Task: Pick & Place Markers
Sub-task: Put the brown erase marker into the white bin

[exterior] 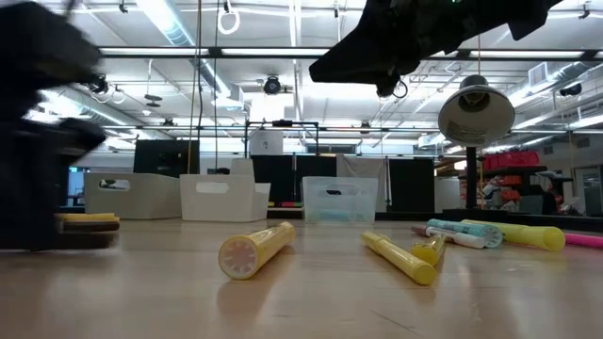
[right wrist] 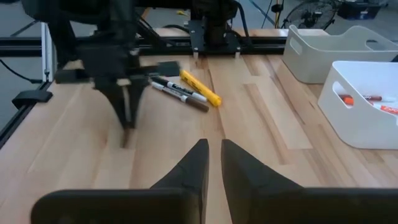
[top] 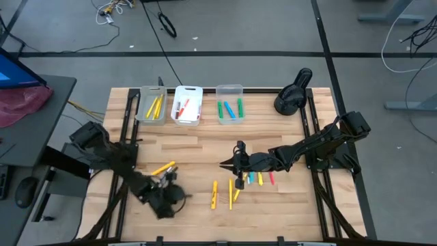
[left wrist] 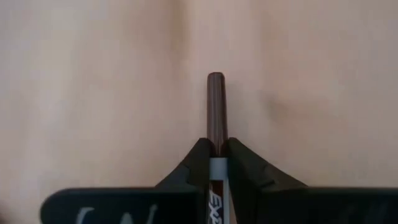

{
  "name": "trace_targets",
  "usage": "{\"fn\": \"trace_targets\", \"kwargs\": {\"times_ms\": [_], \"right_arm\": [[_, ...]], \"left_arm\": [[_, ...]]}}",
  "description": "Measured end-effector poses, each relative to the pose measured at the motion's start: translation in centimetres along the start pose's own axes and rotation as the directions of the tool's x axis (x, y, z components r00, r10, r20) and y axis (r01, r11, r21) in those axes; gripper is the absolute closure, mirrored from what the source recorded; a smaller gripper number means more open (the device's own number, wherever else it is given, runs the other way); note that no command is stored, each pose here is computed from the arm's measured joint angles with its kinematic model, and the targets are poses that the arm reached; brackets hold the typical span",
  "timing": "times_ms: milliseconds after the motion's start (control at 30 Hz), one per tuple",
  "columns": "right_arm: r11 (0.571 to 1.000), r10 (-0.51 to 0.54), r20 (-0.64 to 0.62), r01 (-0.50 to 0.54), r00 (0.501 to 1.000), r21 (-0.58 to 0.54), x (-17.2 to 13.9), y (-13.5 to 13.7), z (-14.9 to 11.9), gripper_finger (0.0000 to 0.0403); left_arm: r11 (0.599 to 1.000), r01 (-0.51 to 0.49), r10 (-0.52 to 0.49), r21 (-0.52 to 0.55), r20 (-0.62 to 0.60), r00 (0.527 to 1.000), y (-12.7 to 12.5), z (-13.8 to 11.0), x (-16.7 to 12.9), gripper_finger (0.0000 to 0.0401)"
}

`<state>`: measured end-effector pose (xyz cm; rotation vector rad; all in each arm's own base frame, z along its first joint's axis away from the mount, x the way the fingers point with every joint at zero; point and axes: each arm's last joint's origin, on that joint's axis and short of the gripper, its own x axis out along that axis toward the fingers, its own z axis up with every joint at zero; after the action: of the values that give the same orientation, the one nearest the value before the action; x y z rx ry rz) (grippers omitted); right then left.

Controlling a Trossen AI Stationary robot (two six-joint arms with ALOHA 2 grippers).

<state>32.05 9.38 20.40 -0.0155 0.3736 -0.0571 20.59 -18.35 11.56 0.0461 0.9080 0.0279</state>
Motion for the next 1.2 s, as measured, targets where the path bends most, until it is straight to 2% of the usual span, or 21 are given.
{"fn": "trace_targets", "kwargs": {"times_ms": [67, 200, 300, 367, 433, 533, 600, 633, 767, 900, 967, 1033, 1200], "right_arm": [[1.0, -0.002, -0.017, 0.002, 1.0, -0.006, 0.0, 0.0, -0.2, 0.0357], [1.0, -0.003, -0.053, 0.002, 0.999, -0.017, -0.1, 0.1, -0.6, 0.0357], [1.0, 0.002, -0.083, -0.004, 0.997, -0.024, -0.2, 0.3, -0.9, 0.0357], [1.0, 0.005, -0.097, -0.008, 0.995, -0.028, -0.2, 0.4, -1.0, 0.0357], [0.999, 0.006, -0.107, -0.01, 0.994, -0.033, -0.3, 0.5, -1.2, 0.0357], [0.999, 0.005, -0.107, -0.009, 0.994, -0.034, -0.3, 0.5, -1.2, 0.0357], [0.999, 0.003, -0.109, -0.006, 0.994, -0.034, -0.3, 0.4, -1.2, 0.0357], [0.999, 0.001, -0.11, -0.005, 0.994, -0.033, -0.2, 0.4, -1.2, 0.0357], [1.0, -0.007, -0.111, 0.004, 0.994, -0.03, -0.1, 0.1, -1.1, 0.0357], [1.0, -0.017, -0.114, 0.014, 0.993, -0.028, 0.0, -0.2, -1.1, 0.0357], [0.999, -0.019, -0.114, 0.016, 0.993, -0.027, 0.0, -0.3, -1.1, 0.0357], [0.999, -0.019, -0.114, 0.016, 0.993, -0.027, 0.0, -0.3, -1.1, 0.0357], [0.999, -0.019, -0.114, 0.016, 0.993, -0.027, 0.0, -0.3, -1.1, 0.0357]], "left_arm": [[0.999, -0.032, 0.034, -0.038, 0.065, 0.997, 1.2, 1.4, 0.9, 0.0365], [0.98, -0.068, 0.11, -0.187, 0.224, 0.968, 4.3, 5.2, 1.6, 0.0361], [0.964, -0.131, 0.197, -0.231, 0.292, 0.936, 7.6, 7.5, 1.2, 0.0365], [0.943, -0.193, 0.283, -0.273, 0.343, 0.896, 10.4, 9.2, 0.3, 0.0365], [0.903, -0.272, 0.389, -0.333, 0.36, 0.848, 13.6, 10.3, -0.9, 0.0365], [0.822, -0.368, 0.532, -0.434, 0.356, 0.769, 19.0, 11.7, -3.0, 0.0365], [0.758, -0.404, 0.611, -0.513, 0.341, 0.714, 22.7, 12.4, -4.2, 0.0365], [0.738, -0.405, 0.628, -0.539, 0.331, 0.704, 24.5, 12.6, -4.6, 0.0365], [0.696, -0.357, 0.61, -0.623, 0.25, 0.752, 30.8, 11.2, -4.0, 0.0365], [0.601, -0.395, 0.607, -0.695, 0.076, 0.791, 34.9, 8.0, -1.7, 0.0365], [0.554, -0.424, 0.6, -0.717, -0.01, 0.8, 36.2, 6.5, -0.6, 0.0361], [0.534, -0.445, 0.585, -0.719, -0.066, 0.808, 36.9, 5.4, 0.6, 0.0359], [0.536, -0.442, 0.527, -0.719, -0.123, 0.841, 37.6, 3.8, 2.6, 0.0354]]}}
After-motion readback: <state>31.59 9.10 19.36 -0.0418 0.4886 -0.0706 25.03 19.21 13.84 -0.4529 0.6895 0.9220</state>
